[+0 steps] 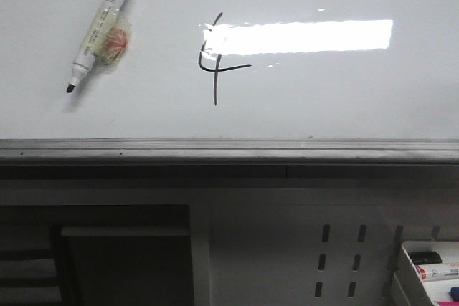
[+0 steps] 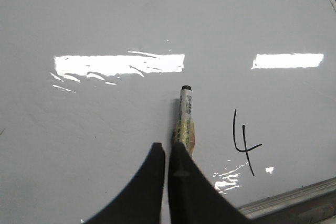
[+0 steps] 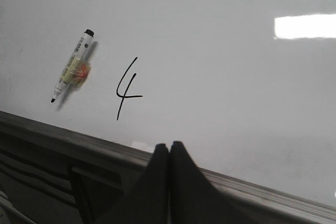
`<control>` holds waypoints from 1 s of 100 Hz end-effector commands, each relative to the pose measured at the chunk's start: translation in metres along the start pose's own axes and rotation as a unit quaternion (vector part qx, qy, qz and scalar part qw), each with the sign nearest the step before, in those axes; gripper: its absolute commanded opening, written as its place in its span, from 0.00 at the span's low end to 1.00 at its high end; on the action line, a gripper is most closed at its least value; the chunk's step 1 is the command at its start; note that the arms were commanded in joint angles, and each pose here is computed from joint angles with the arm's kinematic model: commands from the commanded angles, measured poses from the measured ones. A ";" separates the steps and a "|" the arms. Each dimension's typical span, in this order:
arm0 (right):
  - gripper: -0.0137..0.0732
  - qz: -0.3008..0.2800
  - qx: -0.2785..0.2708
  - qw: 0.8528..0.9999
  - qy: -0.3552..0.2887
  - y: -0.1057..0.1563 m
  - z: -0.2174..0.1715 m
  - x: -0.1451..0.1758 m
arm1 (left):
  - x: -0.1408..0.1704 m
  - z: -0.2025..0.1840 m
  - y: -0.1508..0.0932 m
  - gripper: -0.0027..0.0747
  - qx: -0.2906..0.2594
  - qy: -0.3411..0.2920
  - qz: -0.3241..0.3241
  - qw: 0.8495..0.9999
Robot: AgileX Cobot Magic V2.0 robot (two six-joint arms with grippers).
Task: Write number 4 on whiteboard
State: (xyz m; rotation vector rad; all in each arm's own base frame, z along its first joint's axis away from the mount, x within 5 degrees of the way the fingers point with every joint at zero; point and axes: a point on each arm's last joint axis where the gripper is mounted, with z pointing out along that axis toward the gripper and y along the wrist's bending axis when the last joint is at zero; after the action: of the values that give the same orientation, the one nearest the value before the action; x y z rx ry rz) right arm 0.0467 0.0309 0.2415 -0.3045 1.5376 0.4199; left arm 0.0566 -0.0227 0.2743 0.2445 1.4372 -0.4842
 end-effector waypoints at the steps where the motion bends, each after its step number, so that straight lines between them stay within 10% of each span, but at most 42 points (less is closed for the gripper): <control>1: 0.08 0.004 0.022 0.999 -0.029 -0.003 -0.001 -0.011 | -0.009 0.001 -0.002 0.01 0.008 -0.010 0.000 1.000; 43: 0.08 0.004 0.022 0.999 -0.029 -0.003 -0.001 -0.011 | -0.007 0.001 -0.001 0.01 0.001 -0.019 0.074 0.997; 100: 0.08 0.004 0.022 0.999 -0.029 -0.003 -0.001 -0.011 | 0.039 -0.016 0.016 0.01 -0.147 -0.017 0.133 0.980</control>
State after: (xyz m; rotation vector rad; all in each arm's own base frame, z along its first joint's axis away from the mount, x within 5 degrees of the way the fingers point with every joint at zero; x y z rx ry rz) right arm 0.0468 0.0308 0.2416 -0.3018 1.5370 0.4204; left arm 0.0548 -0.0119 0.2249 0.2369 1.4772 -0.0816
